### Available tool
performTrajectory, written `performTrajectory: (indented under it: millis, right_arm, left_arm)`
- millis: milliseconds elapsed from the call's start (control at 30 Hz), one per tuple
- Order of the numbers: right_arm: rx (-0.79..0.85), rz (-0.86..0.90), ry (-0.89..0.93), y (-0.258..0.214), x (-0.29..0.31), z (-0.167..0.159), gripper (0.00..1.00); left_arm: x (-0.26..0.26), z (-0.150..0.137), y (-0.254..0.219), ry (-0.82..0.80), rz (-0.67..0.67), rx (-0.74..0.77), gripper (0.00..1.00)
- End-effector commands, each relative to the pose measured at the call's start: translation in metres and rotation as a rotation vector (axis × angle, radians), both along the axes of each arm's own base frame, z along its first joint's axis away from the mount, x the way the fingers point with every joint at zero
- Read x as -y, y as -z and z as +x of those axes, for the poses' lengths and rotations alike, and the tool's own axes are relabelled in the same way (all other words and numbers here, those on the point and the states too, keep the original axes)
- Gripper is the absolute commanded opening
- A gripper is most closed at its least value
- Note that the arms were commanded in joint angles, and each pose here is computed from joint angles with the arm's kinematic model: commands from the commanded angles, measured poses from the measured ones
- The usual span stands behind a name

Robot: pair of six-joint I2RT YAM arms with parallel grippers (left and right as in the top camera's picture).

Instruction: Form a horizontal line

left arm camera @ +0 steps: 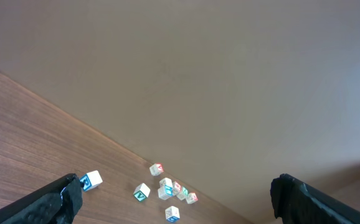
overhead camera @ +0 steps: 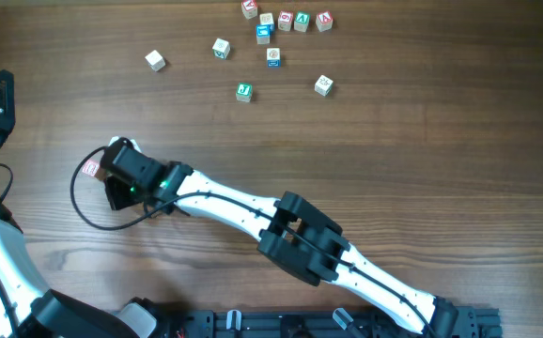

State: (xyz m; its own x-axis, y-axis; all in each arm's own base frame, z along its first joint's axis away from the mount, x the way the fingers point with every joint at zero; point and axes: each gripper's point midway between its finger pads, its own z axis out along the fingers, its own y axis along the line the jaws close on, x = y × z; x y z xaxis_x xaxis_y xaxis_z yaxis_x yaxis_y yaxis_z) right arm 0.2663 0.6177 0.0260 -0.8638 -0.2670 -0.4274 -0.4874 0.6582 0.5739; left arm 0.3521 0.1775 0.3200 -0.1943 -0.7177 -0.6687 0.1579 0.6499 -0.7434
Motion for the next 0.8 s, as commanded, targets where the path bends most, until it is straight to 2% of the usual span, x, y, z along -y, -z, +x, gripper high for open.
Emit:
performTrajectory:
  millis: [0,200,233,267,300,333,367,400,467,567,633,667,700,767]
  right_arm:
    - [0.141,-0.055,0.033,-0.045,0.011,0.017,0.05]
    - [0.175,-0.084,0.108,-0.096,0.053,0.057,0.05]
    - [0.17,-0.094,0.124,-0.1,0.062,0.064,0.11]
    - [0.156,-0.112,0.148,-0.102,0.075,0.074,0.26]
    - [0.143,-0.132,0.166,-0.1,0.085,0.082,0.81]
    - [0.127,-0.153,0.18,-0.096,0.095,0.089,0.99]
    - [0.109,-0.175,0.19,-0.091,0.105,0.094,1.0]
    - [0.087,-0.201,0.203,-0.086,0.116,0.098,0.99]
    - [0.04,-0.246,0.218,-0.075,0.136,0.105,1.0]
    - [-0.018,-0.256,0.222,-0.07,0.151,0.111,1.0]
    - [-0.031,-0.251,0.227,-0.07,0.155,0.115,0.99]
    - [-0.03,-0.25,0.23,-0.07,0.156,0.116,0.96]
    - [-0.029,-0.251,0.232,-0.07,0.157,0.117,0.76]
    - [-0.03,-0.255,0.233,-0.068,0.157,0.117,0.55]
  left_arm:
    - [-0.001,0.001,0.0,0.007,-0.009,-0.005,1.0]
    - [-0.001,0.001,0.003,0.005,0.013,-0.007,1.0]
    - [-0.002,0.001,0.004,-0.002,0.006,-0.014,1.0]
    - [-0.005,0.001,0.008,-0.016,-0.002,-0.027,1.0]
    - [-0.008,0.002,0.014,-0.036,0.013,-0.044,0.98]
    - [-0.012,0.002,0.023,-0.06,0.038,-0.065,0.83]
    - [-0.017,0.004,0.034,-0.092,0.062,-0.1,0.64]
    - [-0.022,0.005,0.048,-0.133,0.079,-0.148,0.39]
    - [-0.036,0.007,0.083,-0.229,0.07,-0.277,0.06]
    - [-0.037,0.016,0.12,-0.246,0.088,-0.379,0.04]
    - [-0.033,0.025,0.133,-0.21,0.122,-0.385,0.04]
    - [-0.032,0.032,0.14,-0.192,0.143,-0.384,0.04]
    - [-0.029,0.038,0.148,-0.173,0.162,-0.384,0.04]
    - [-0.026,0.05,0.165,-0.147,0.169,-0.387,0.04]
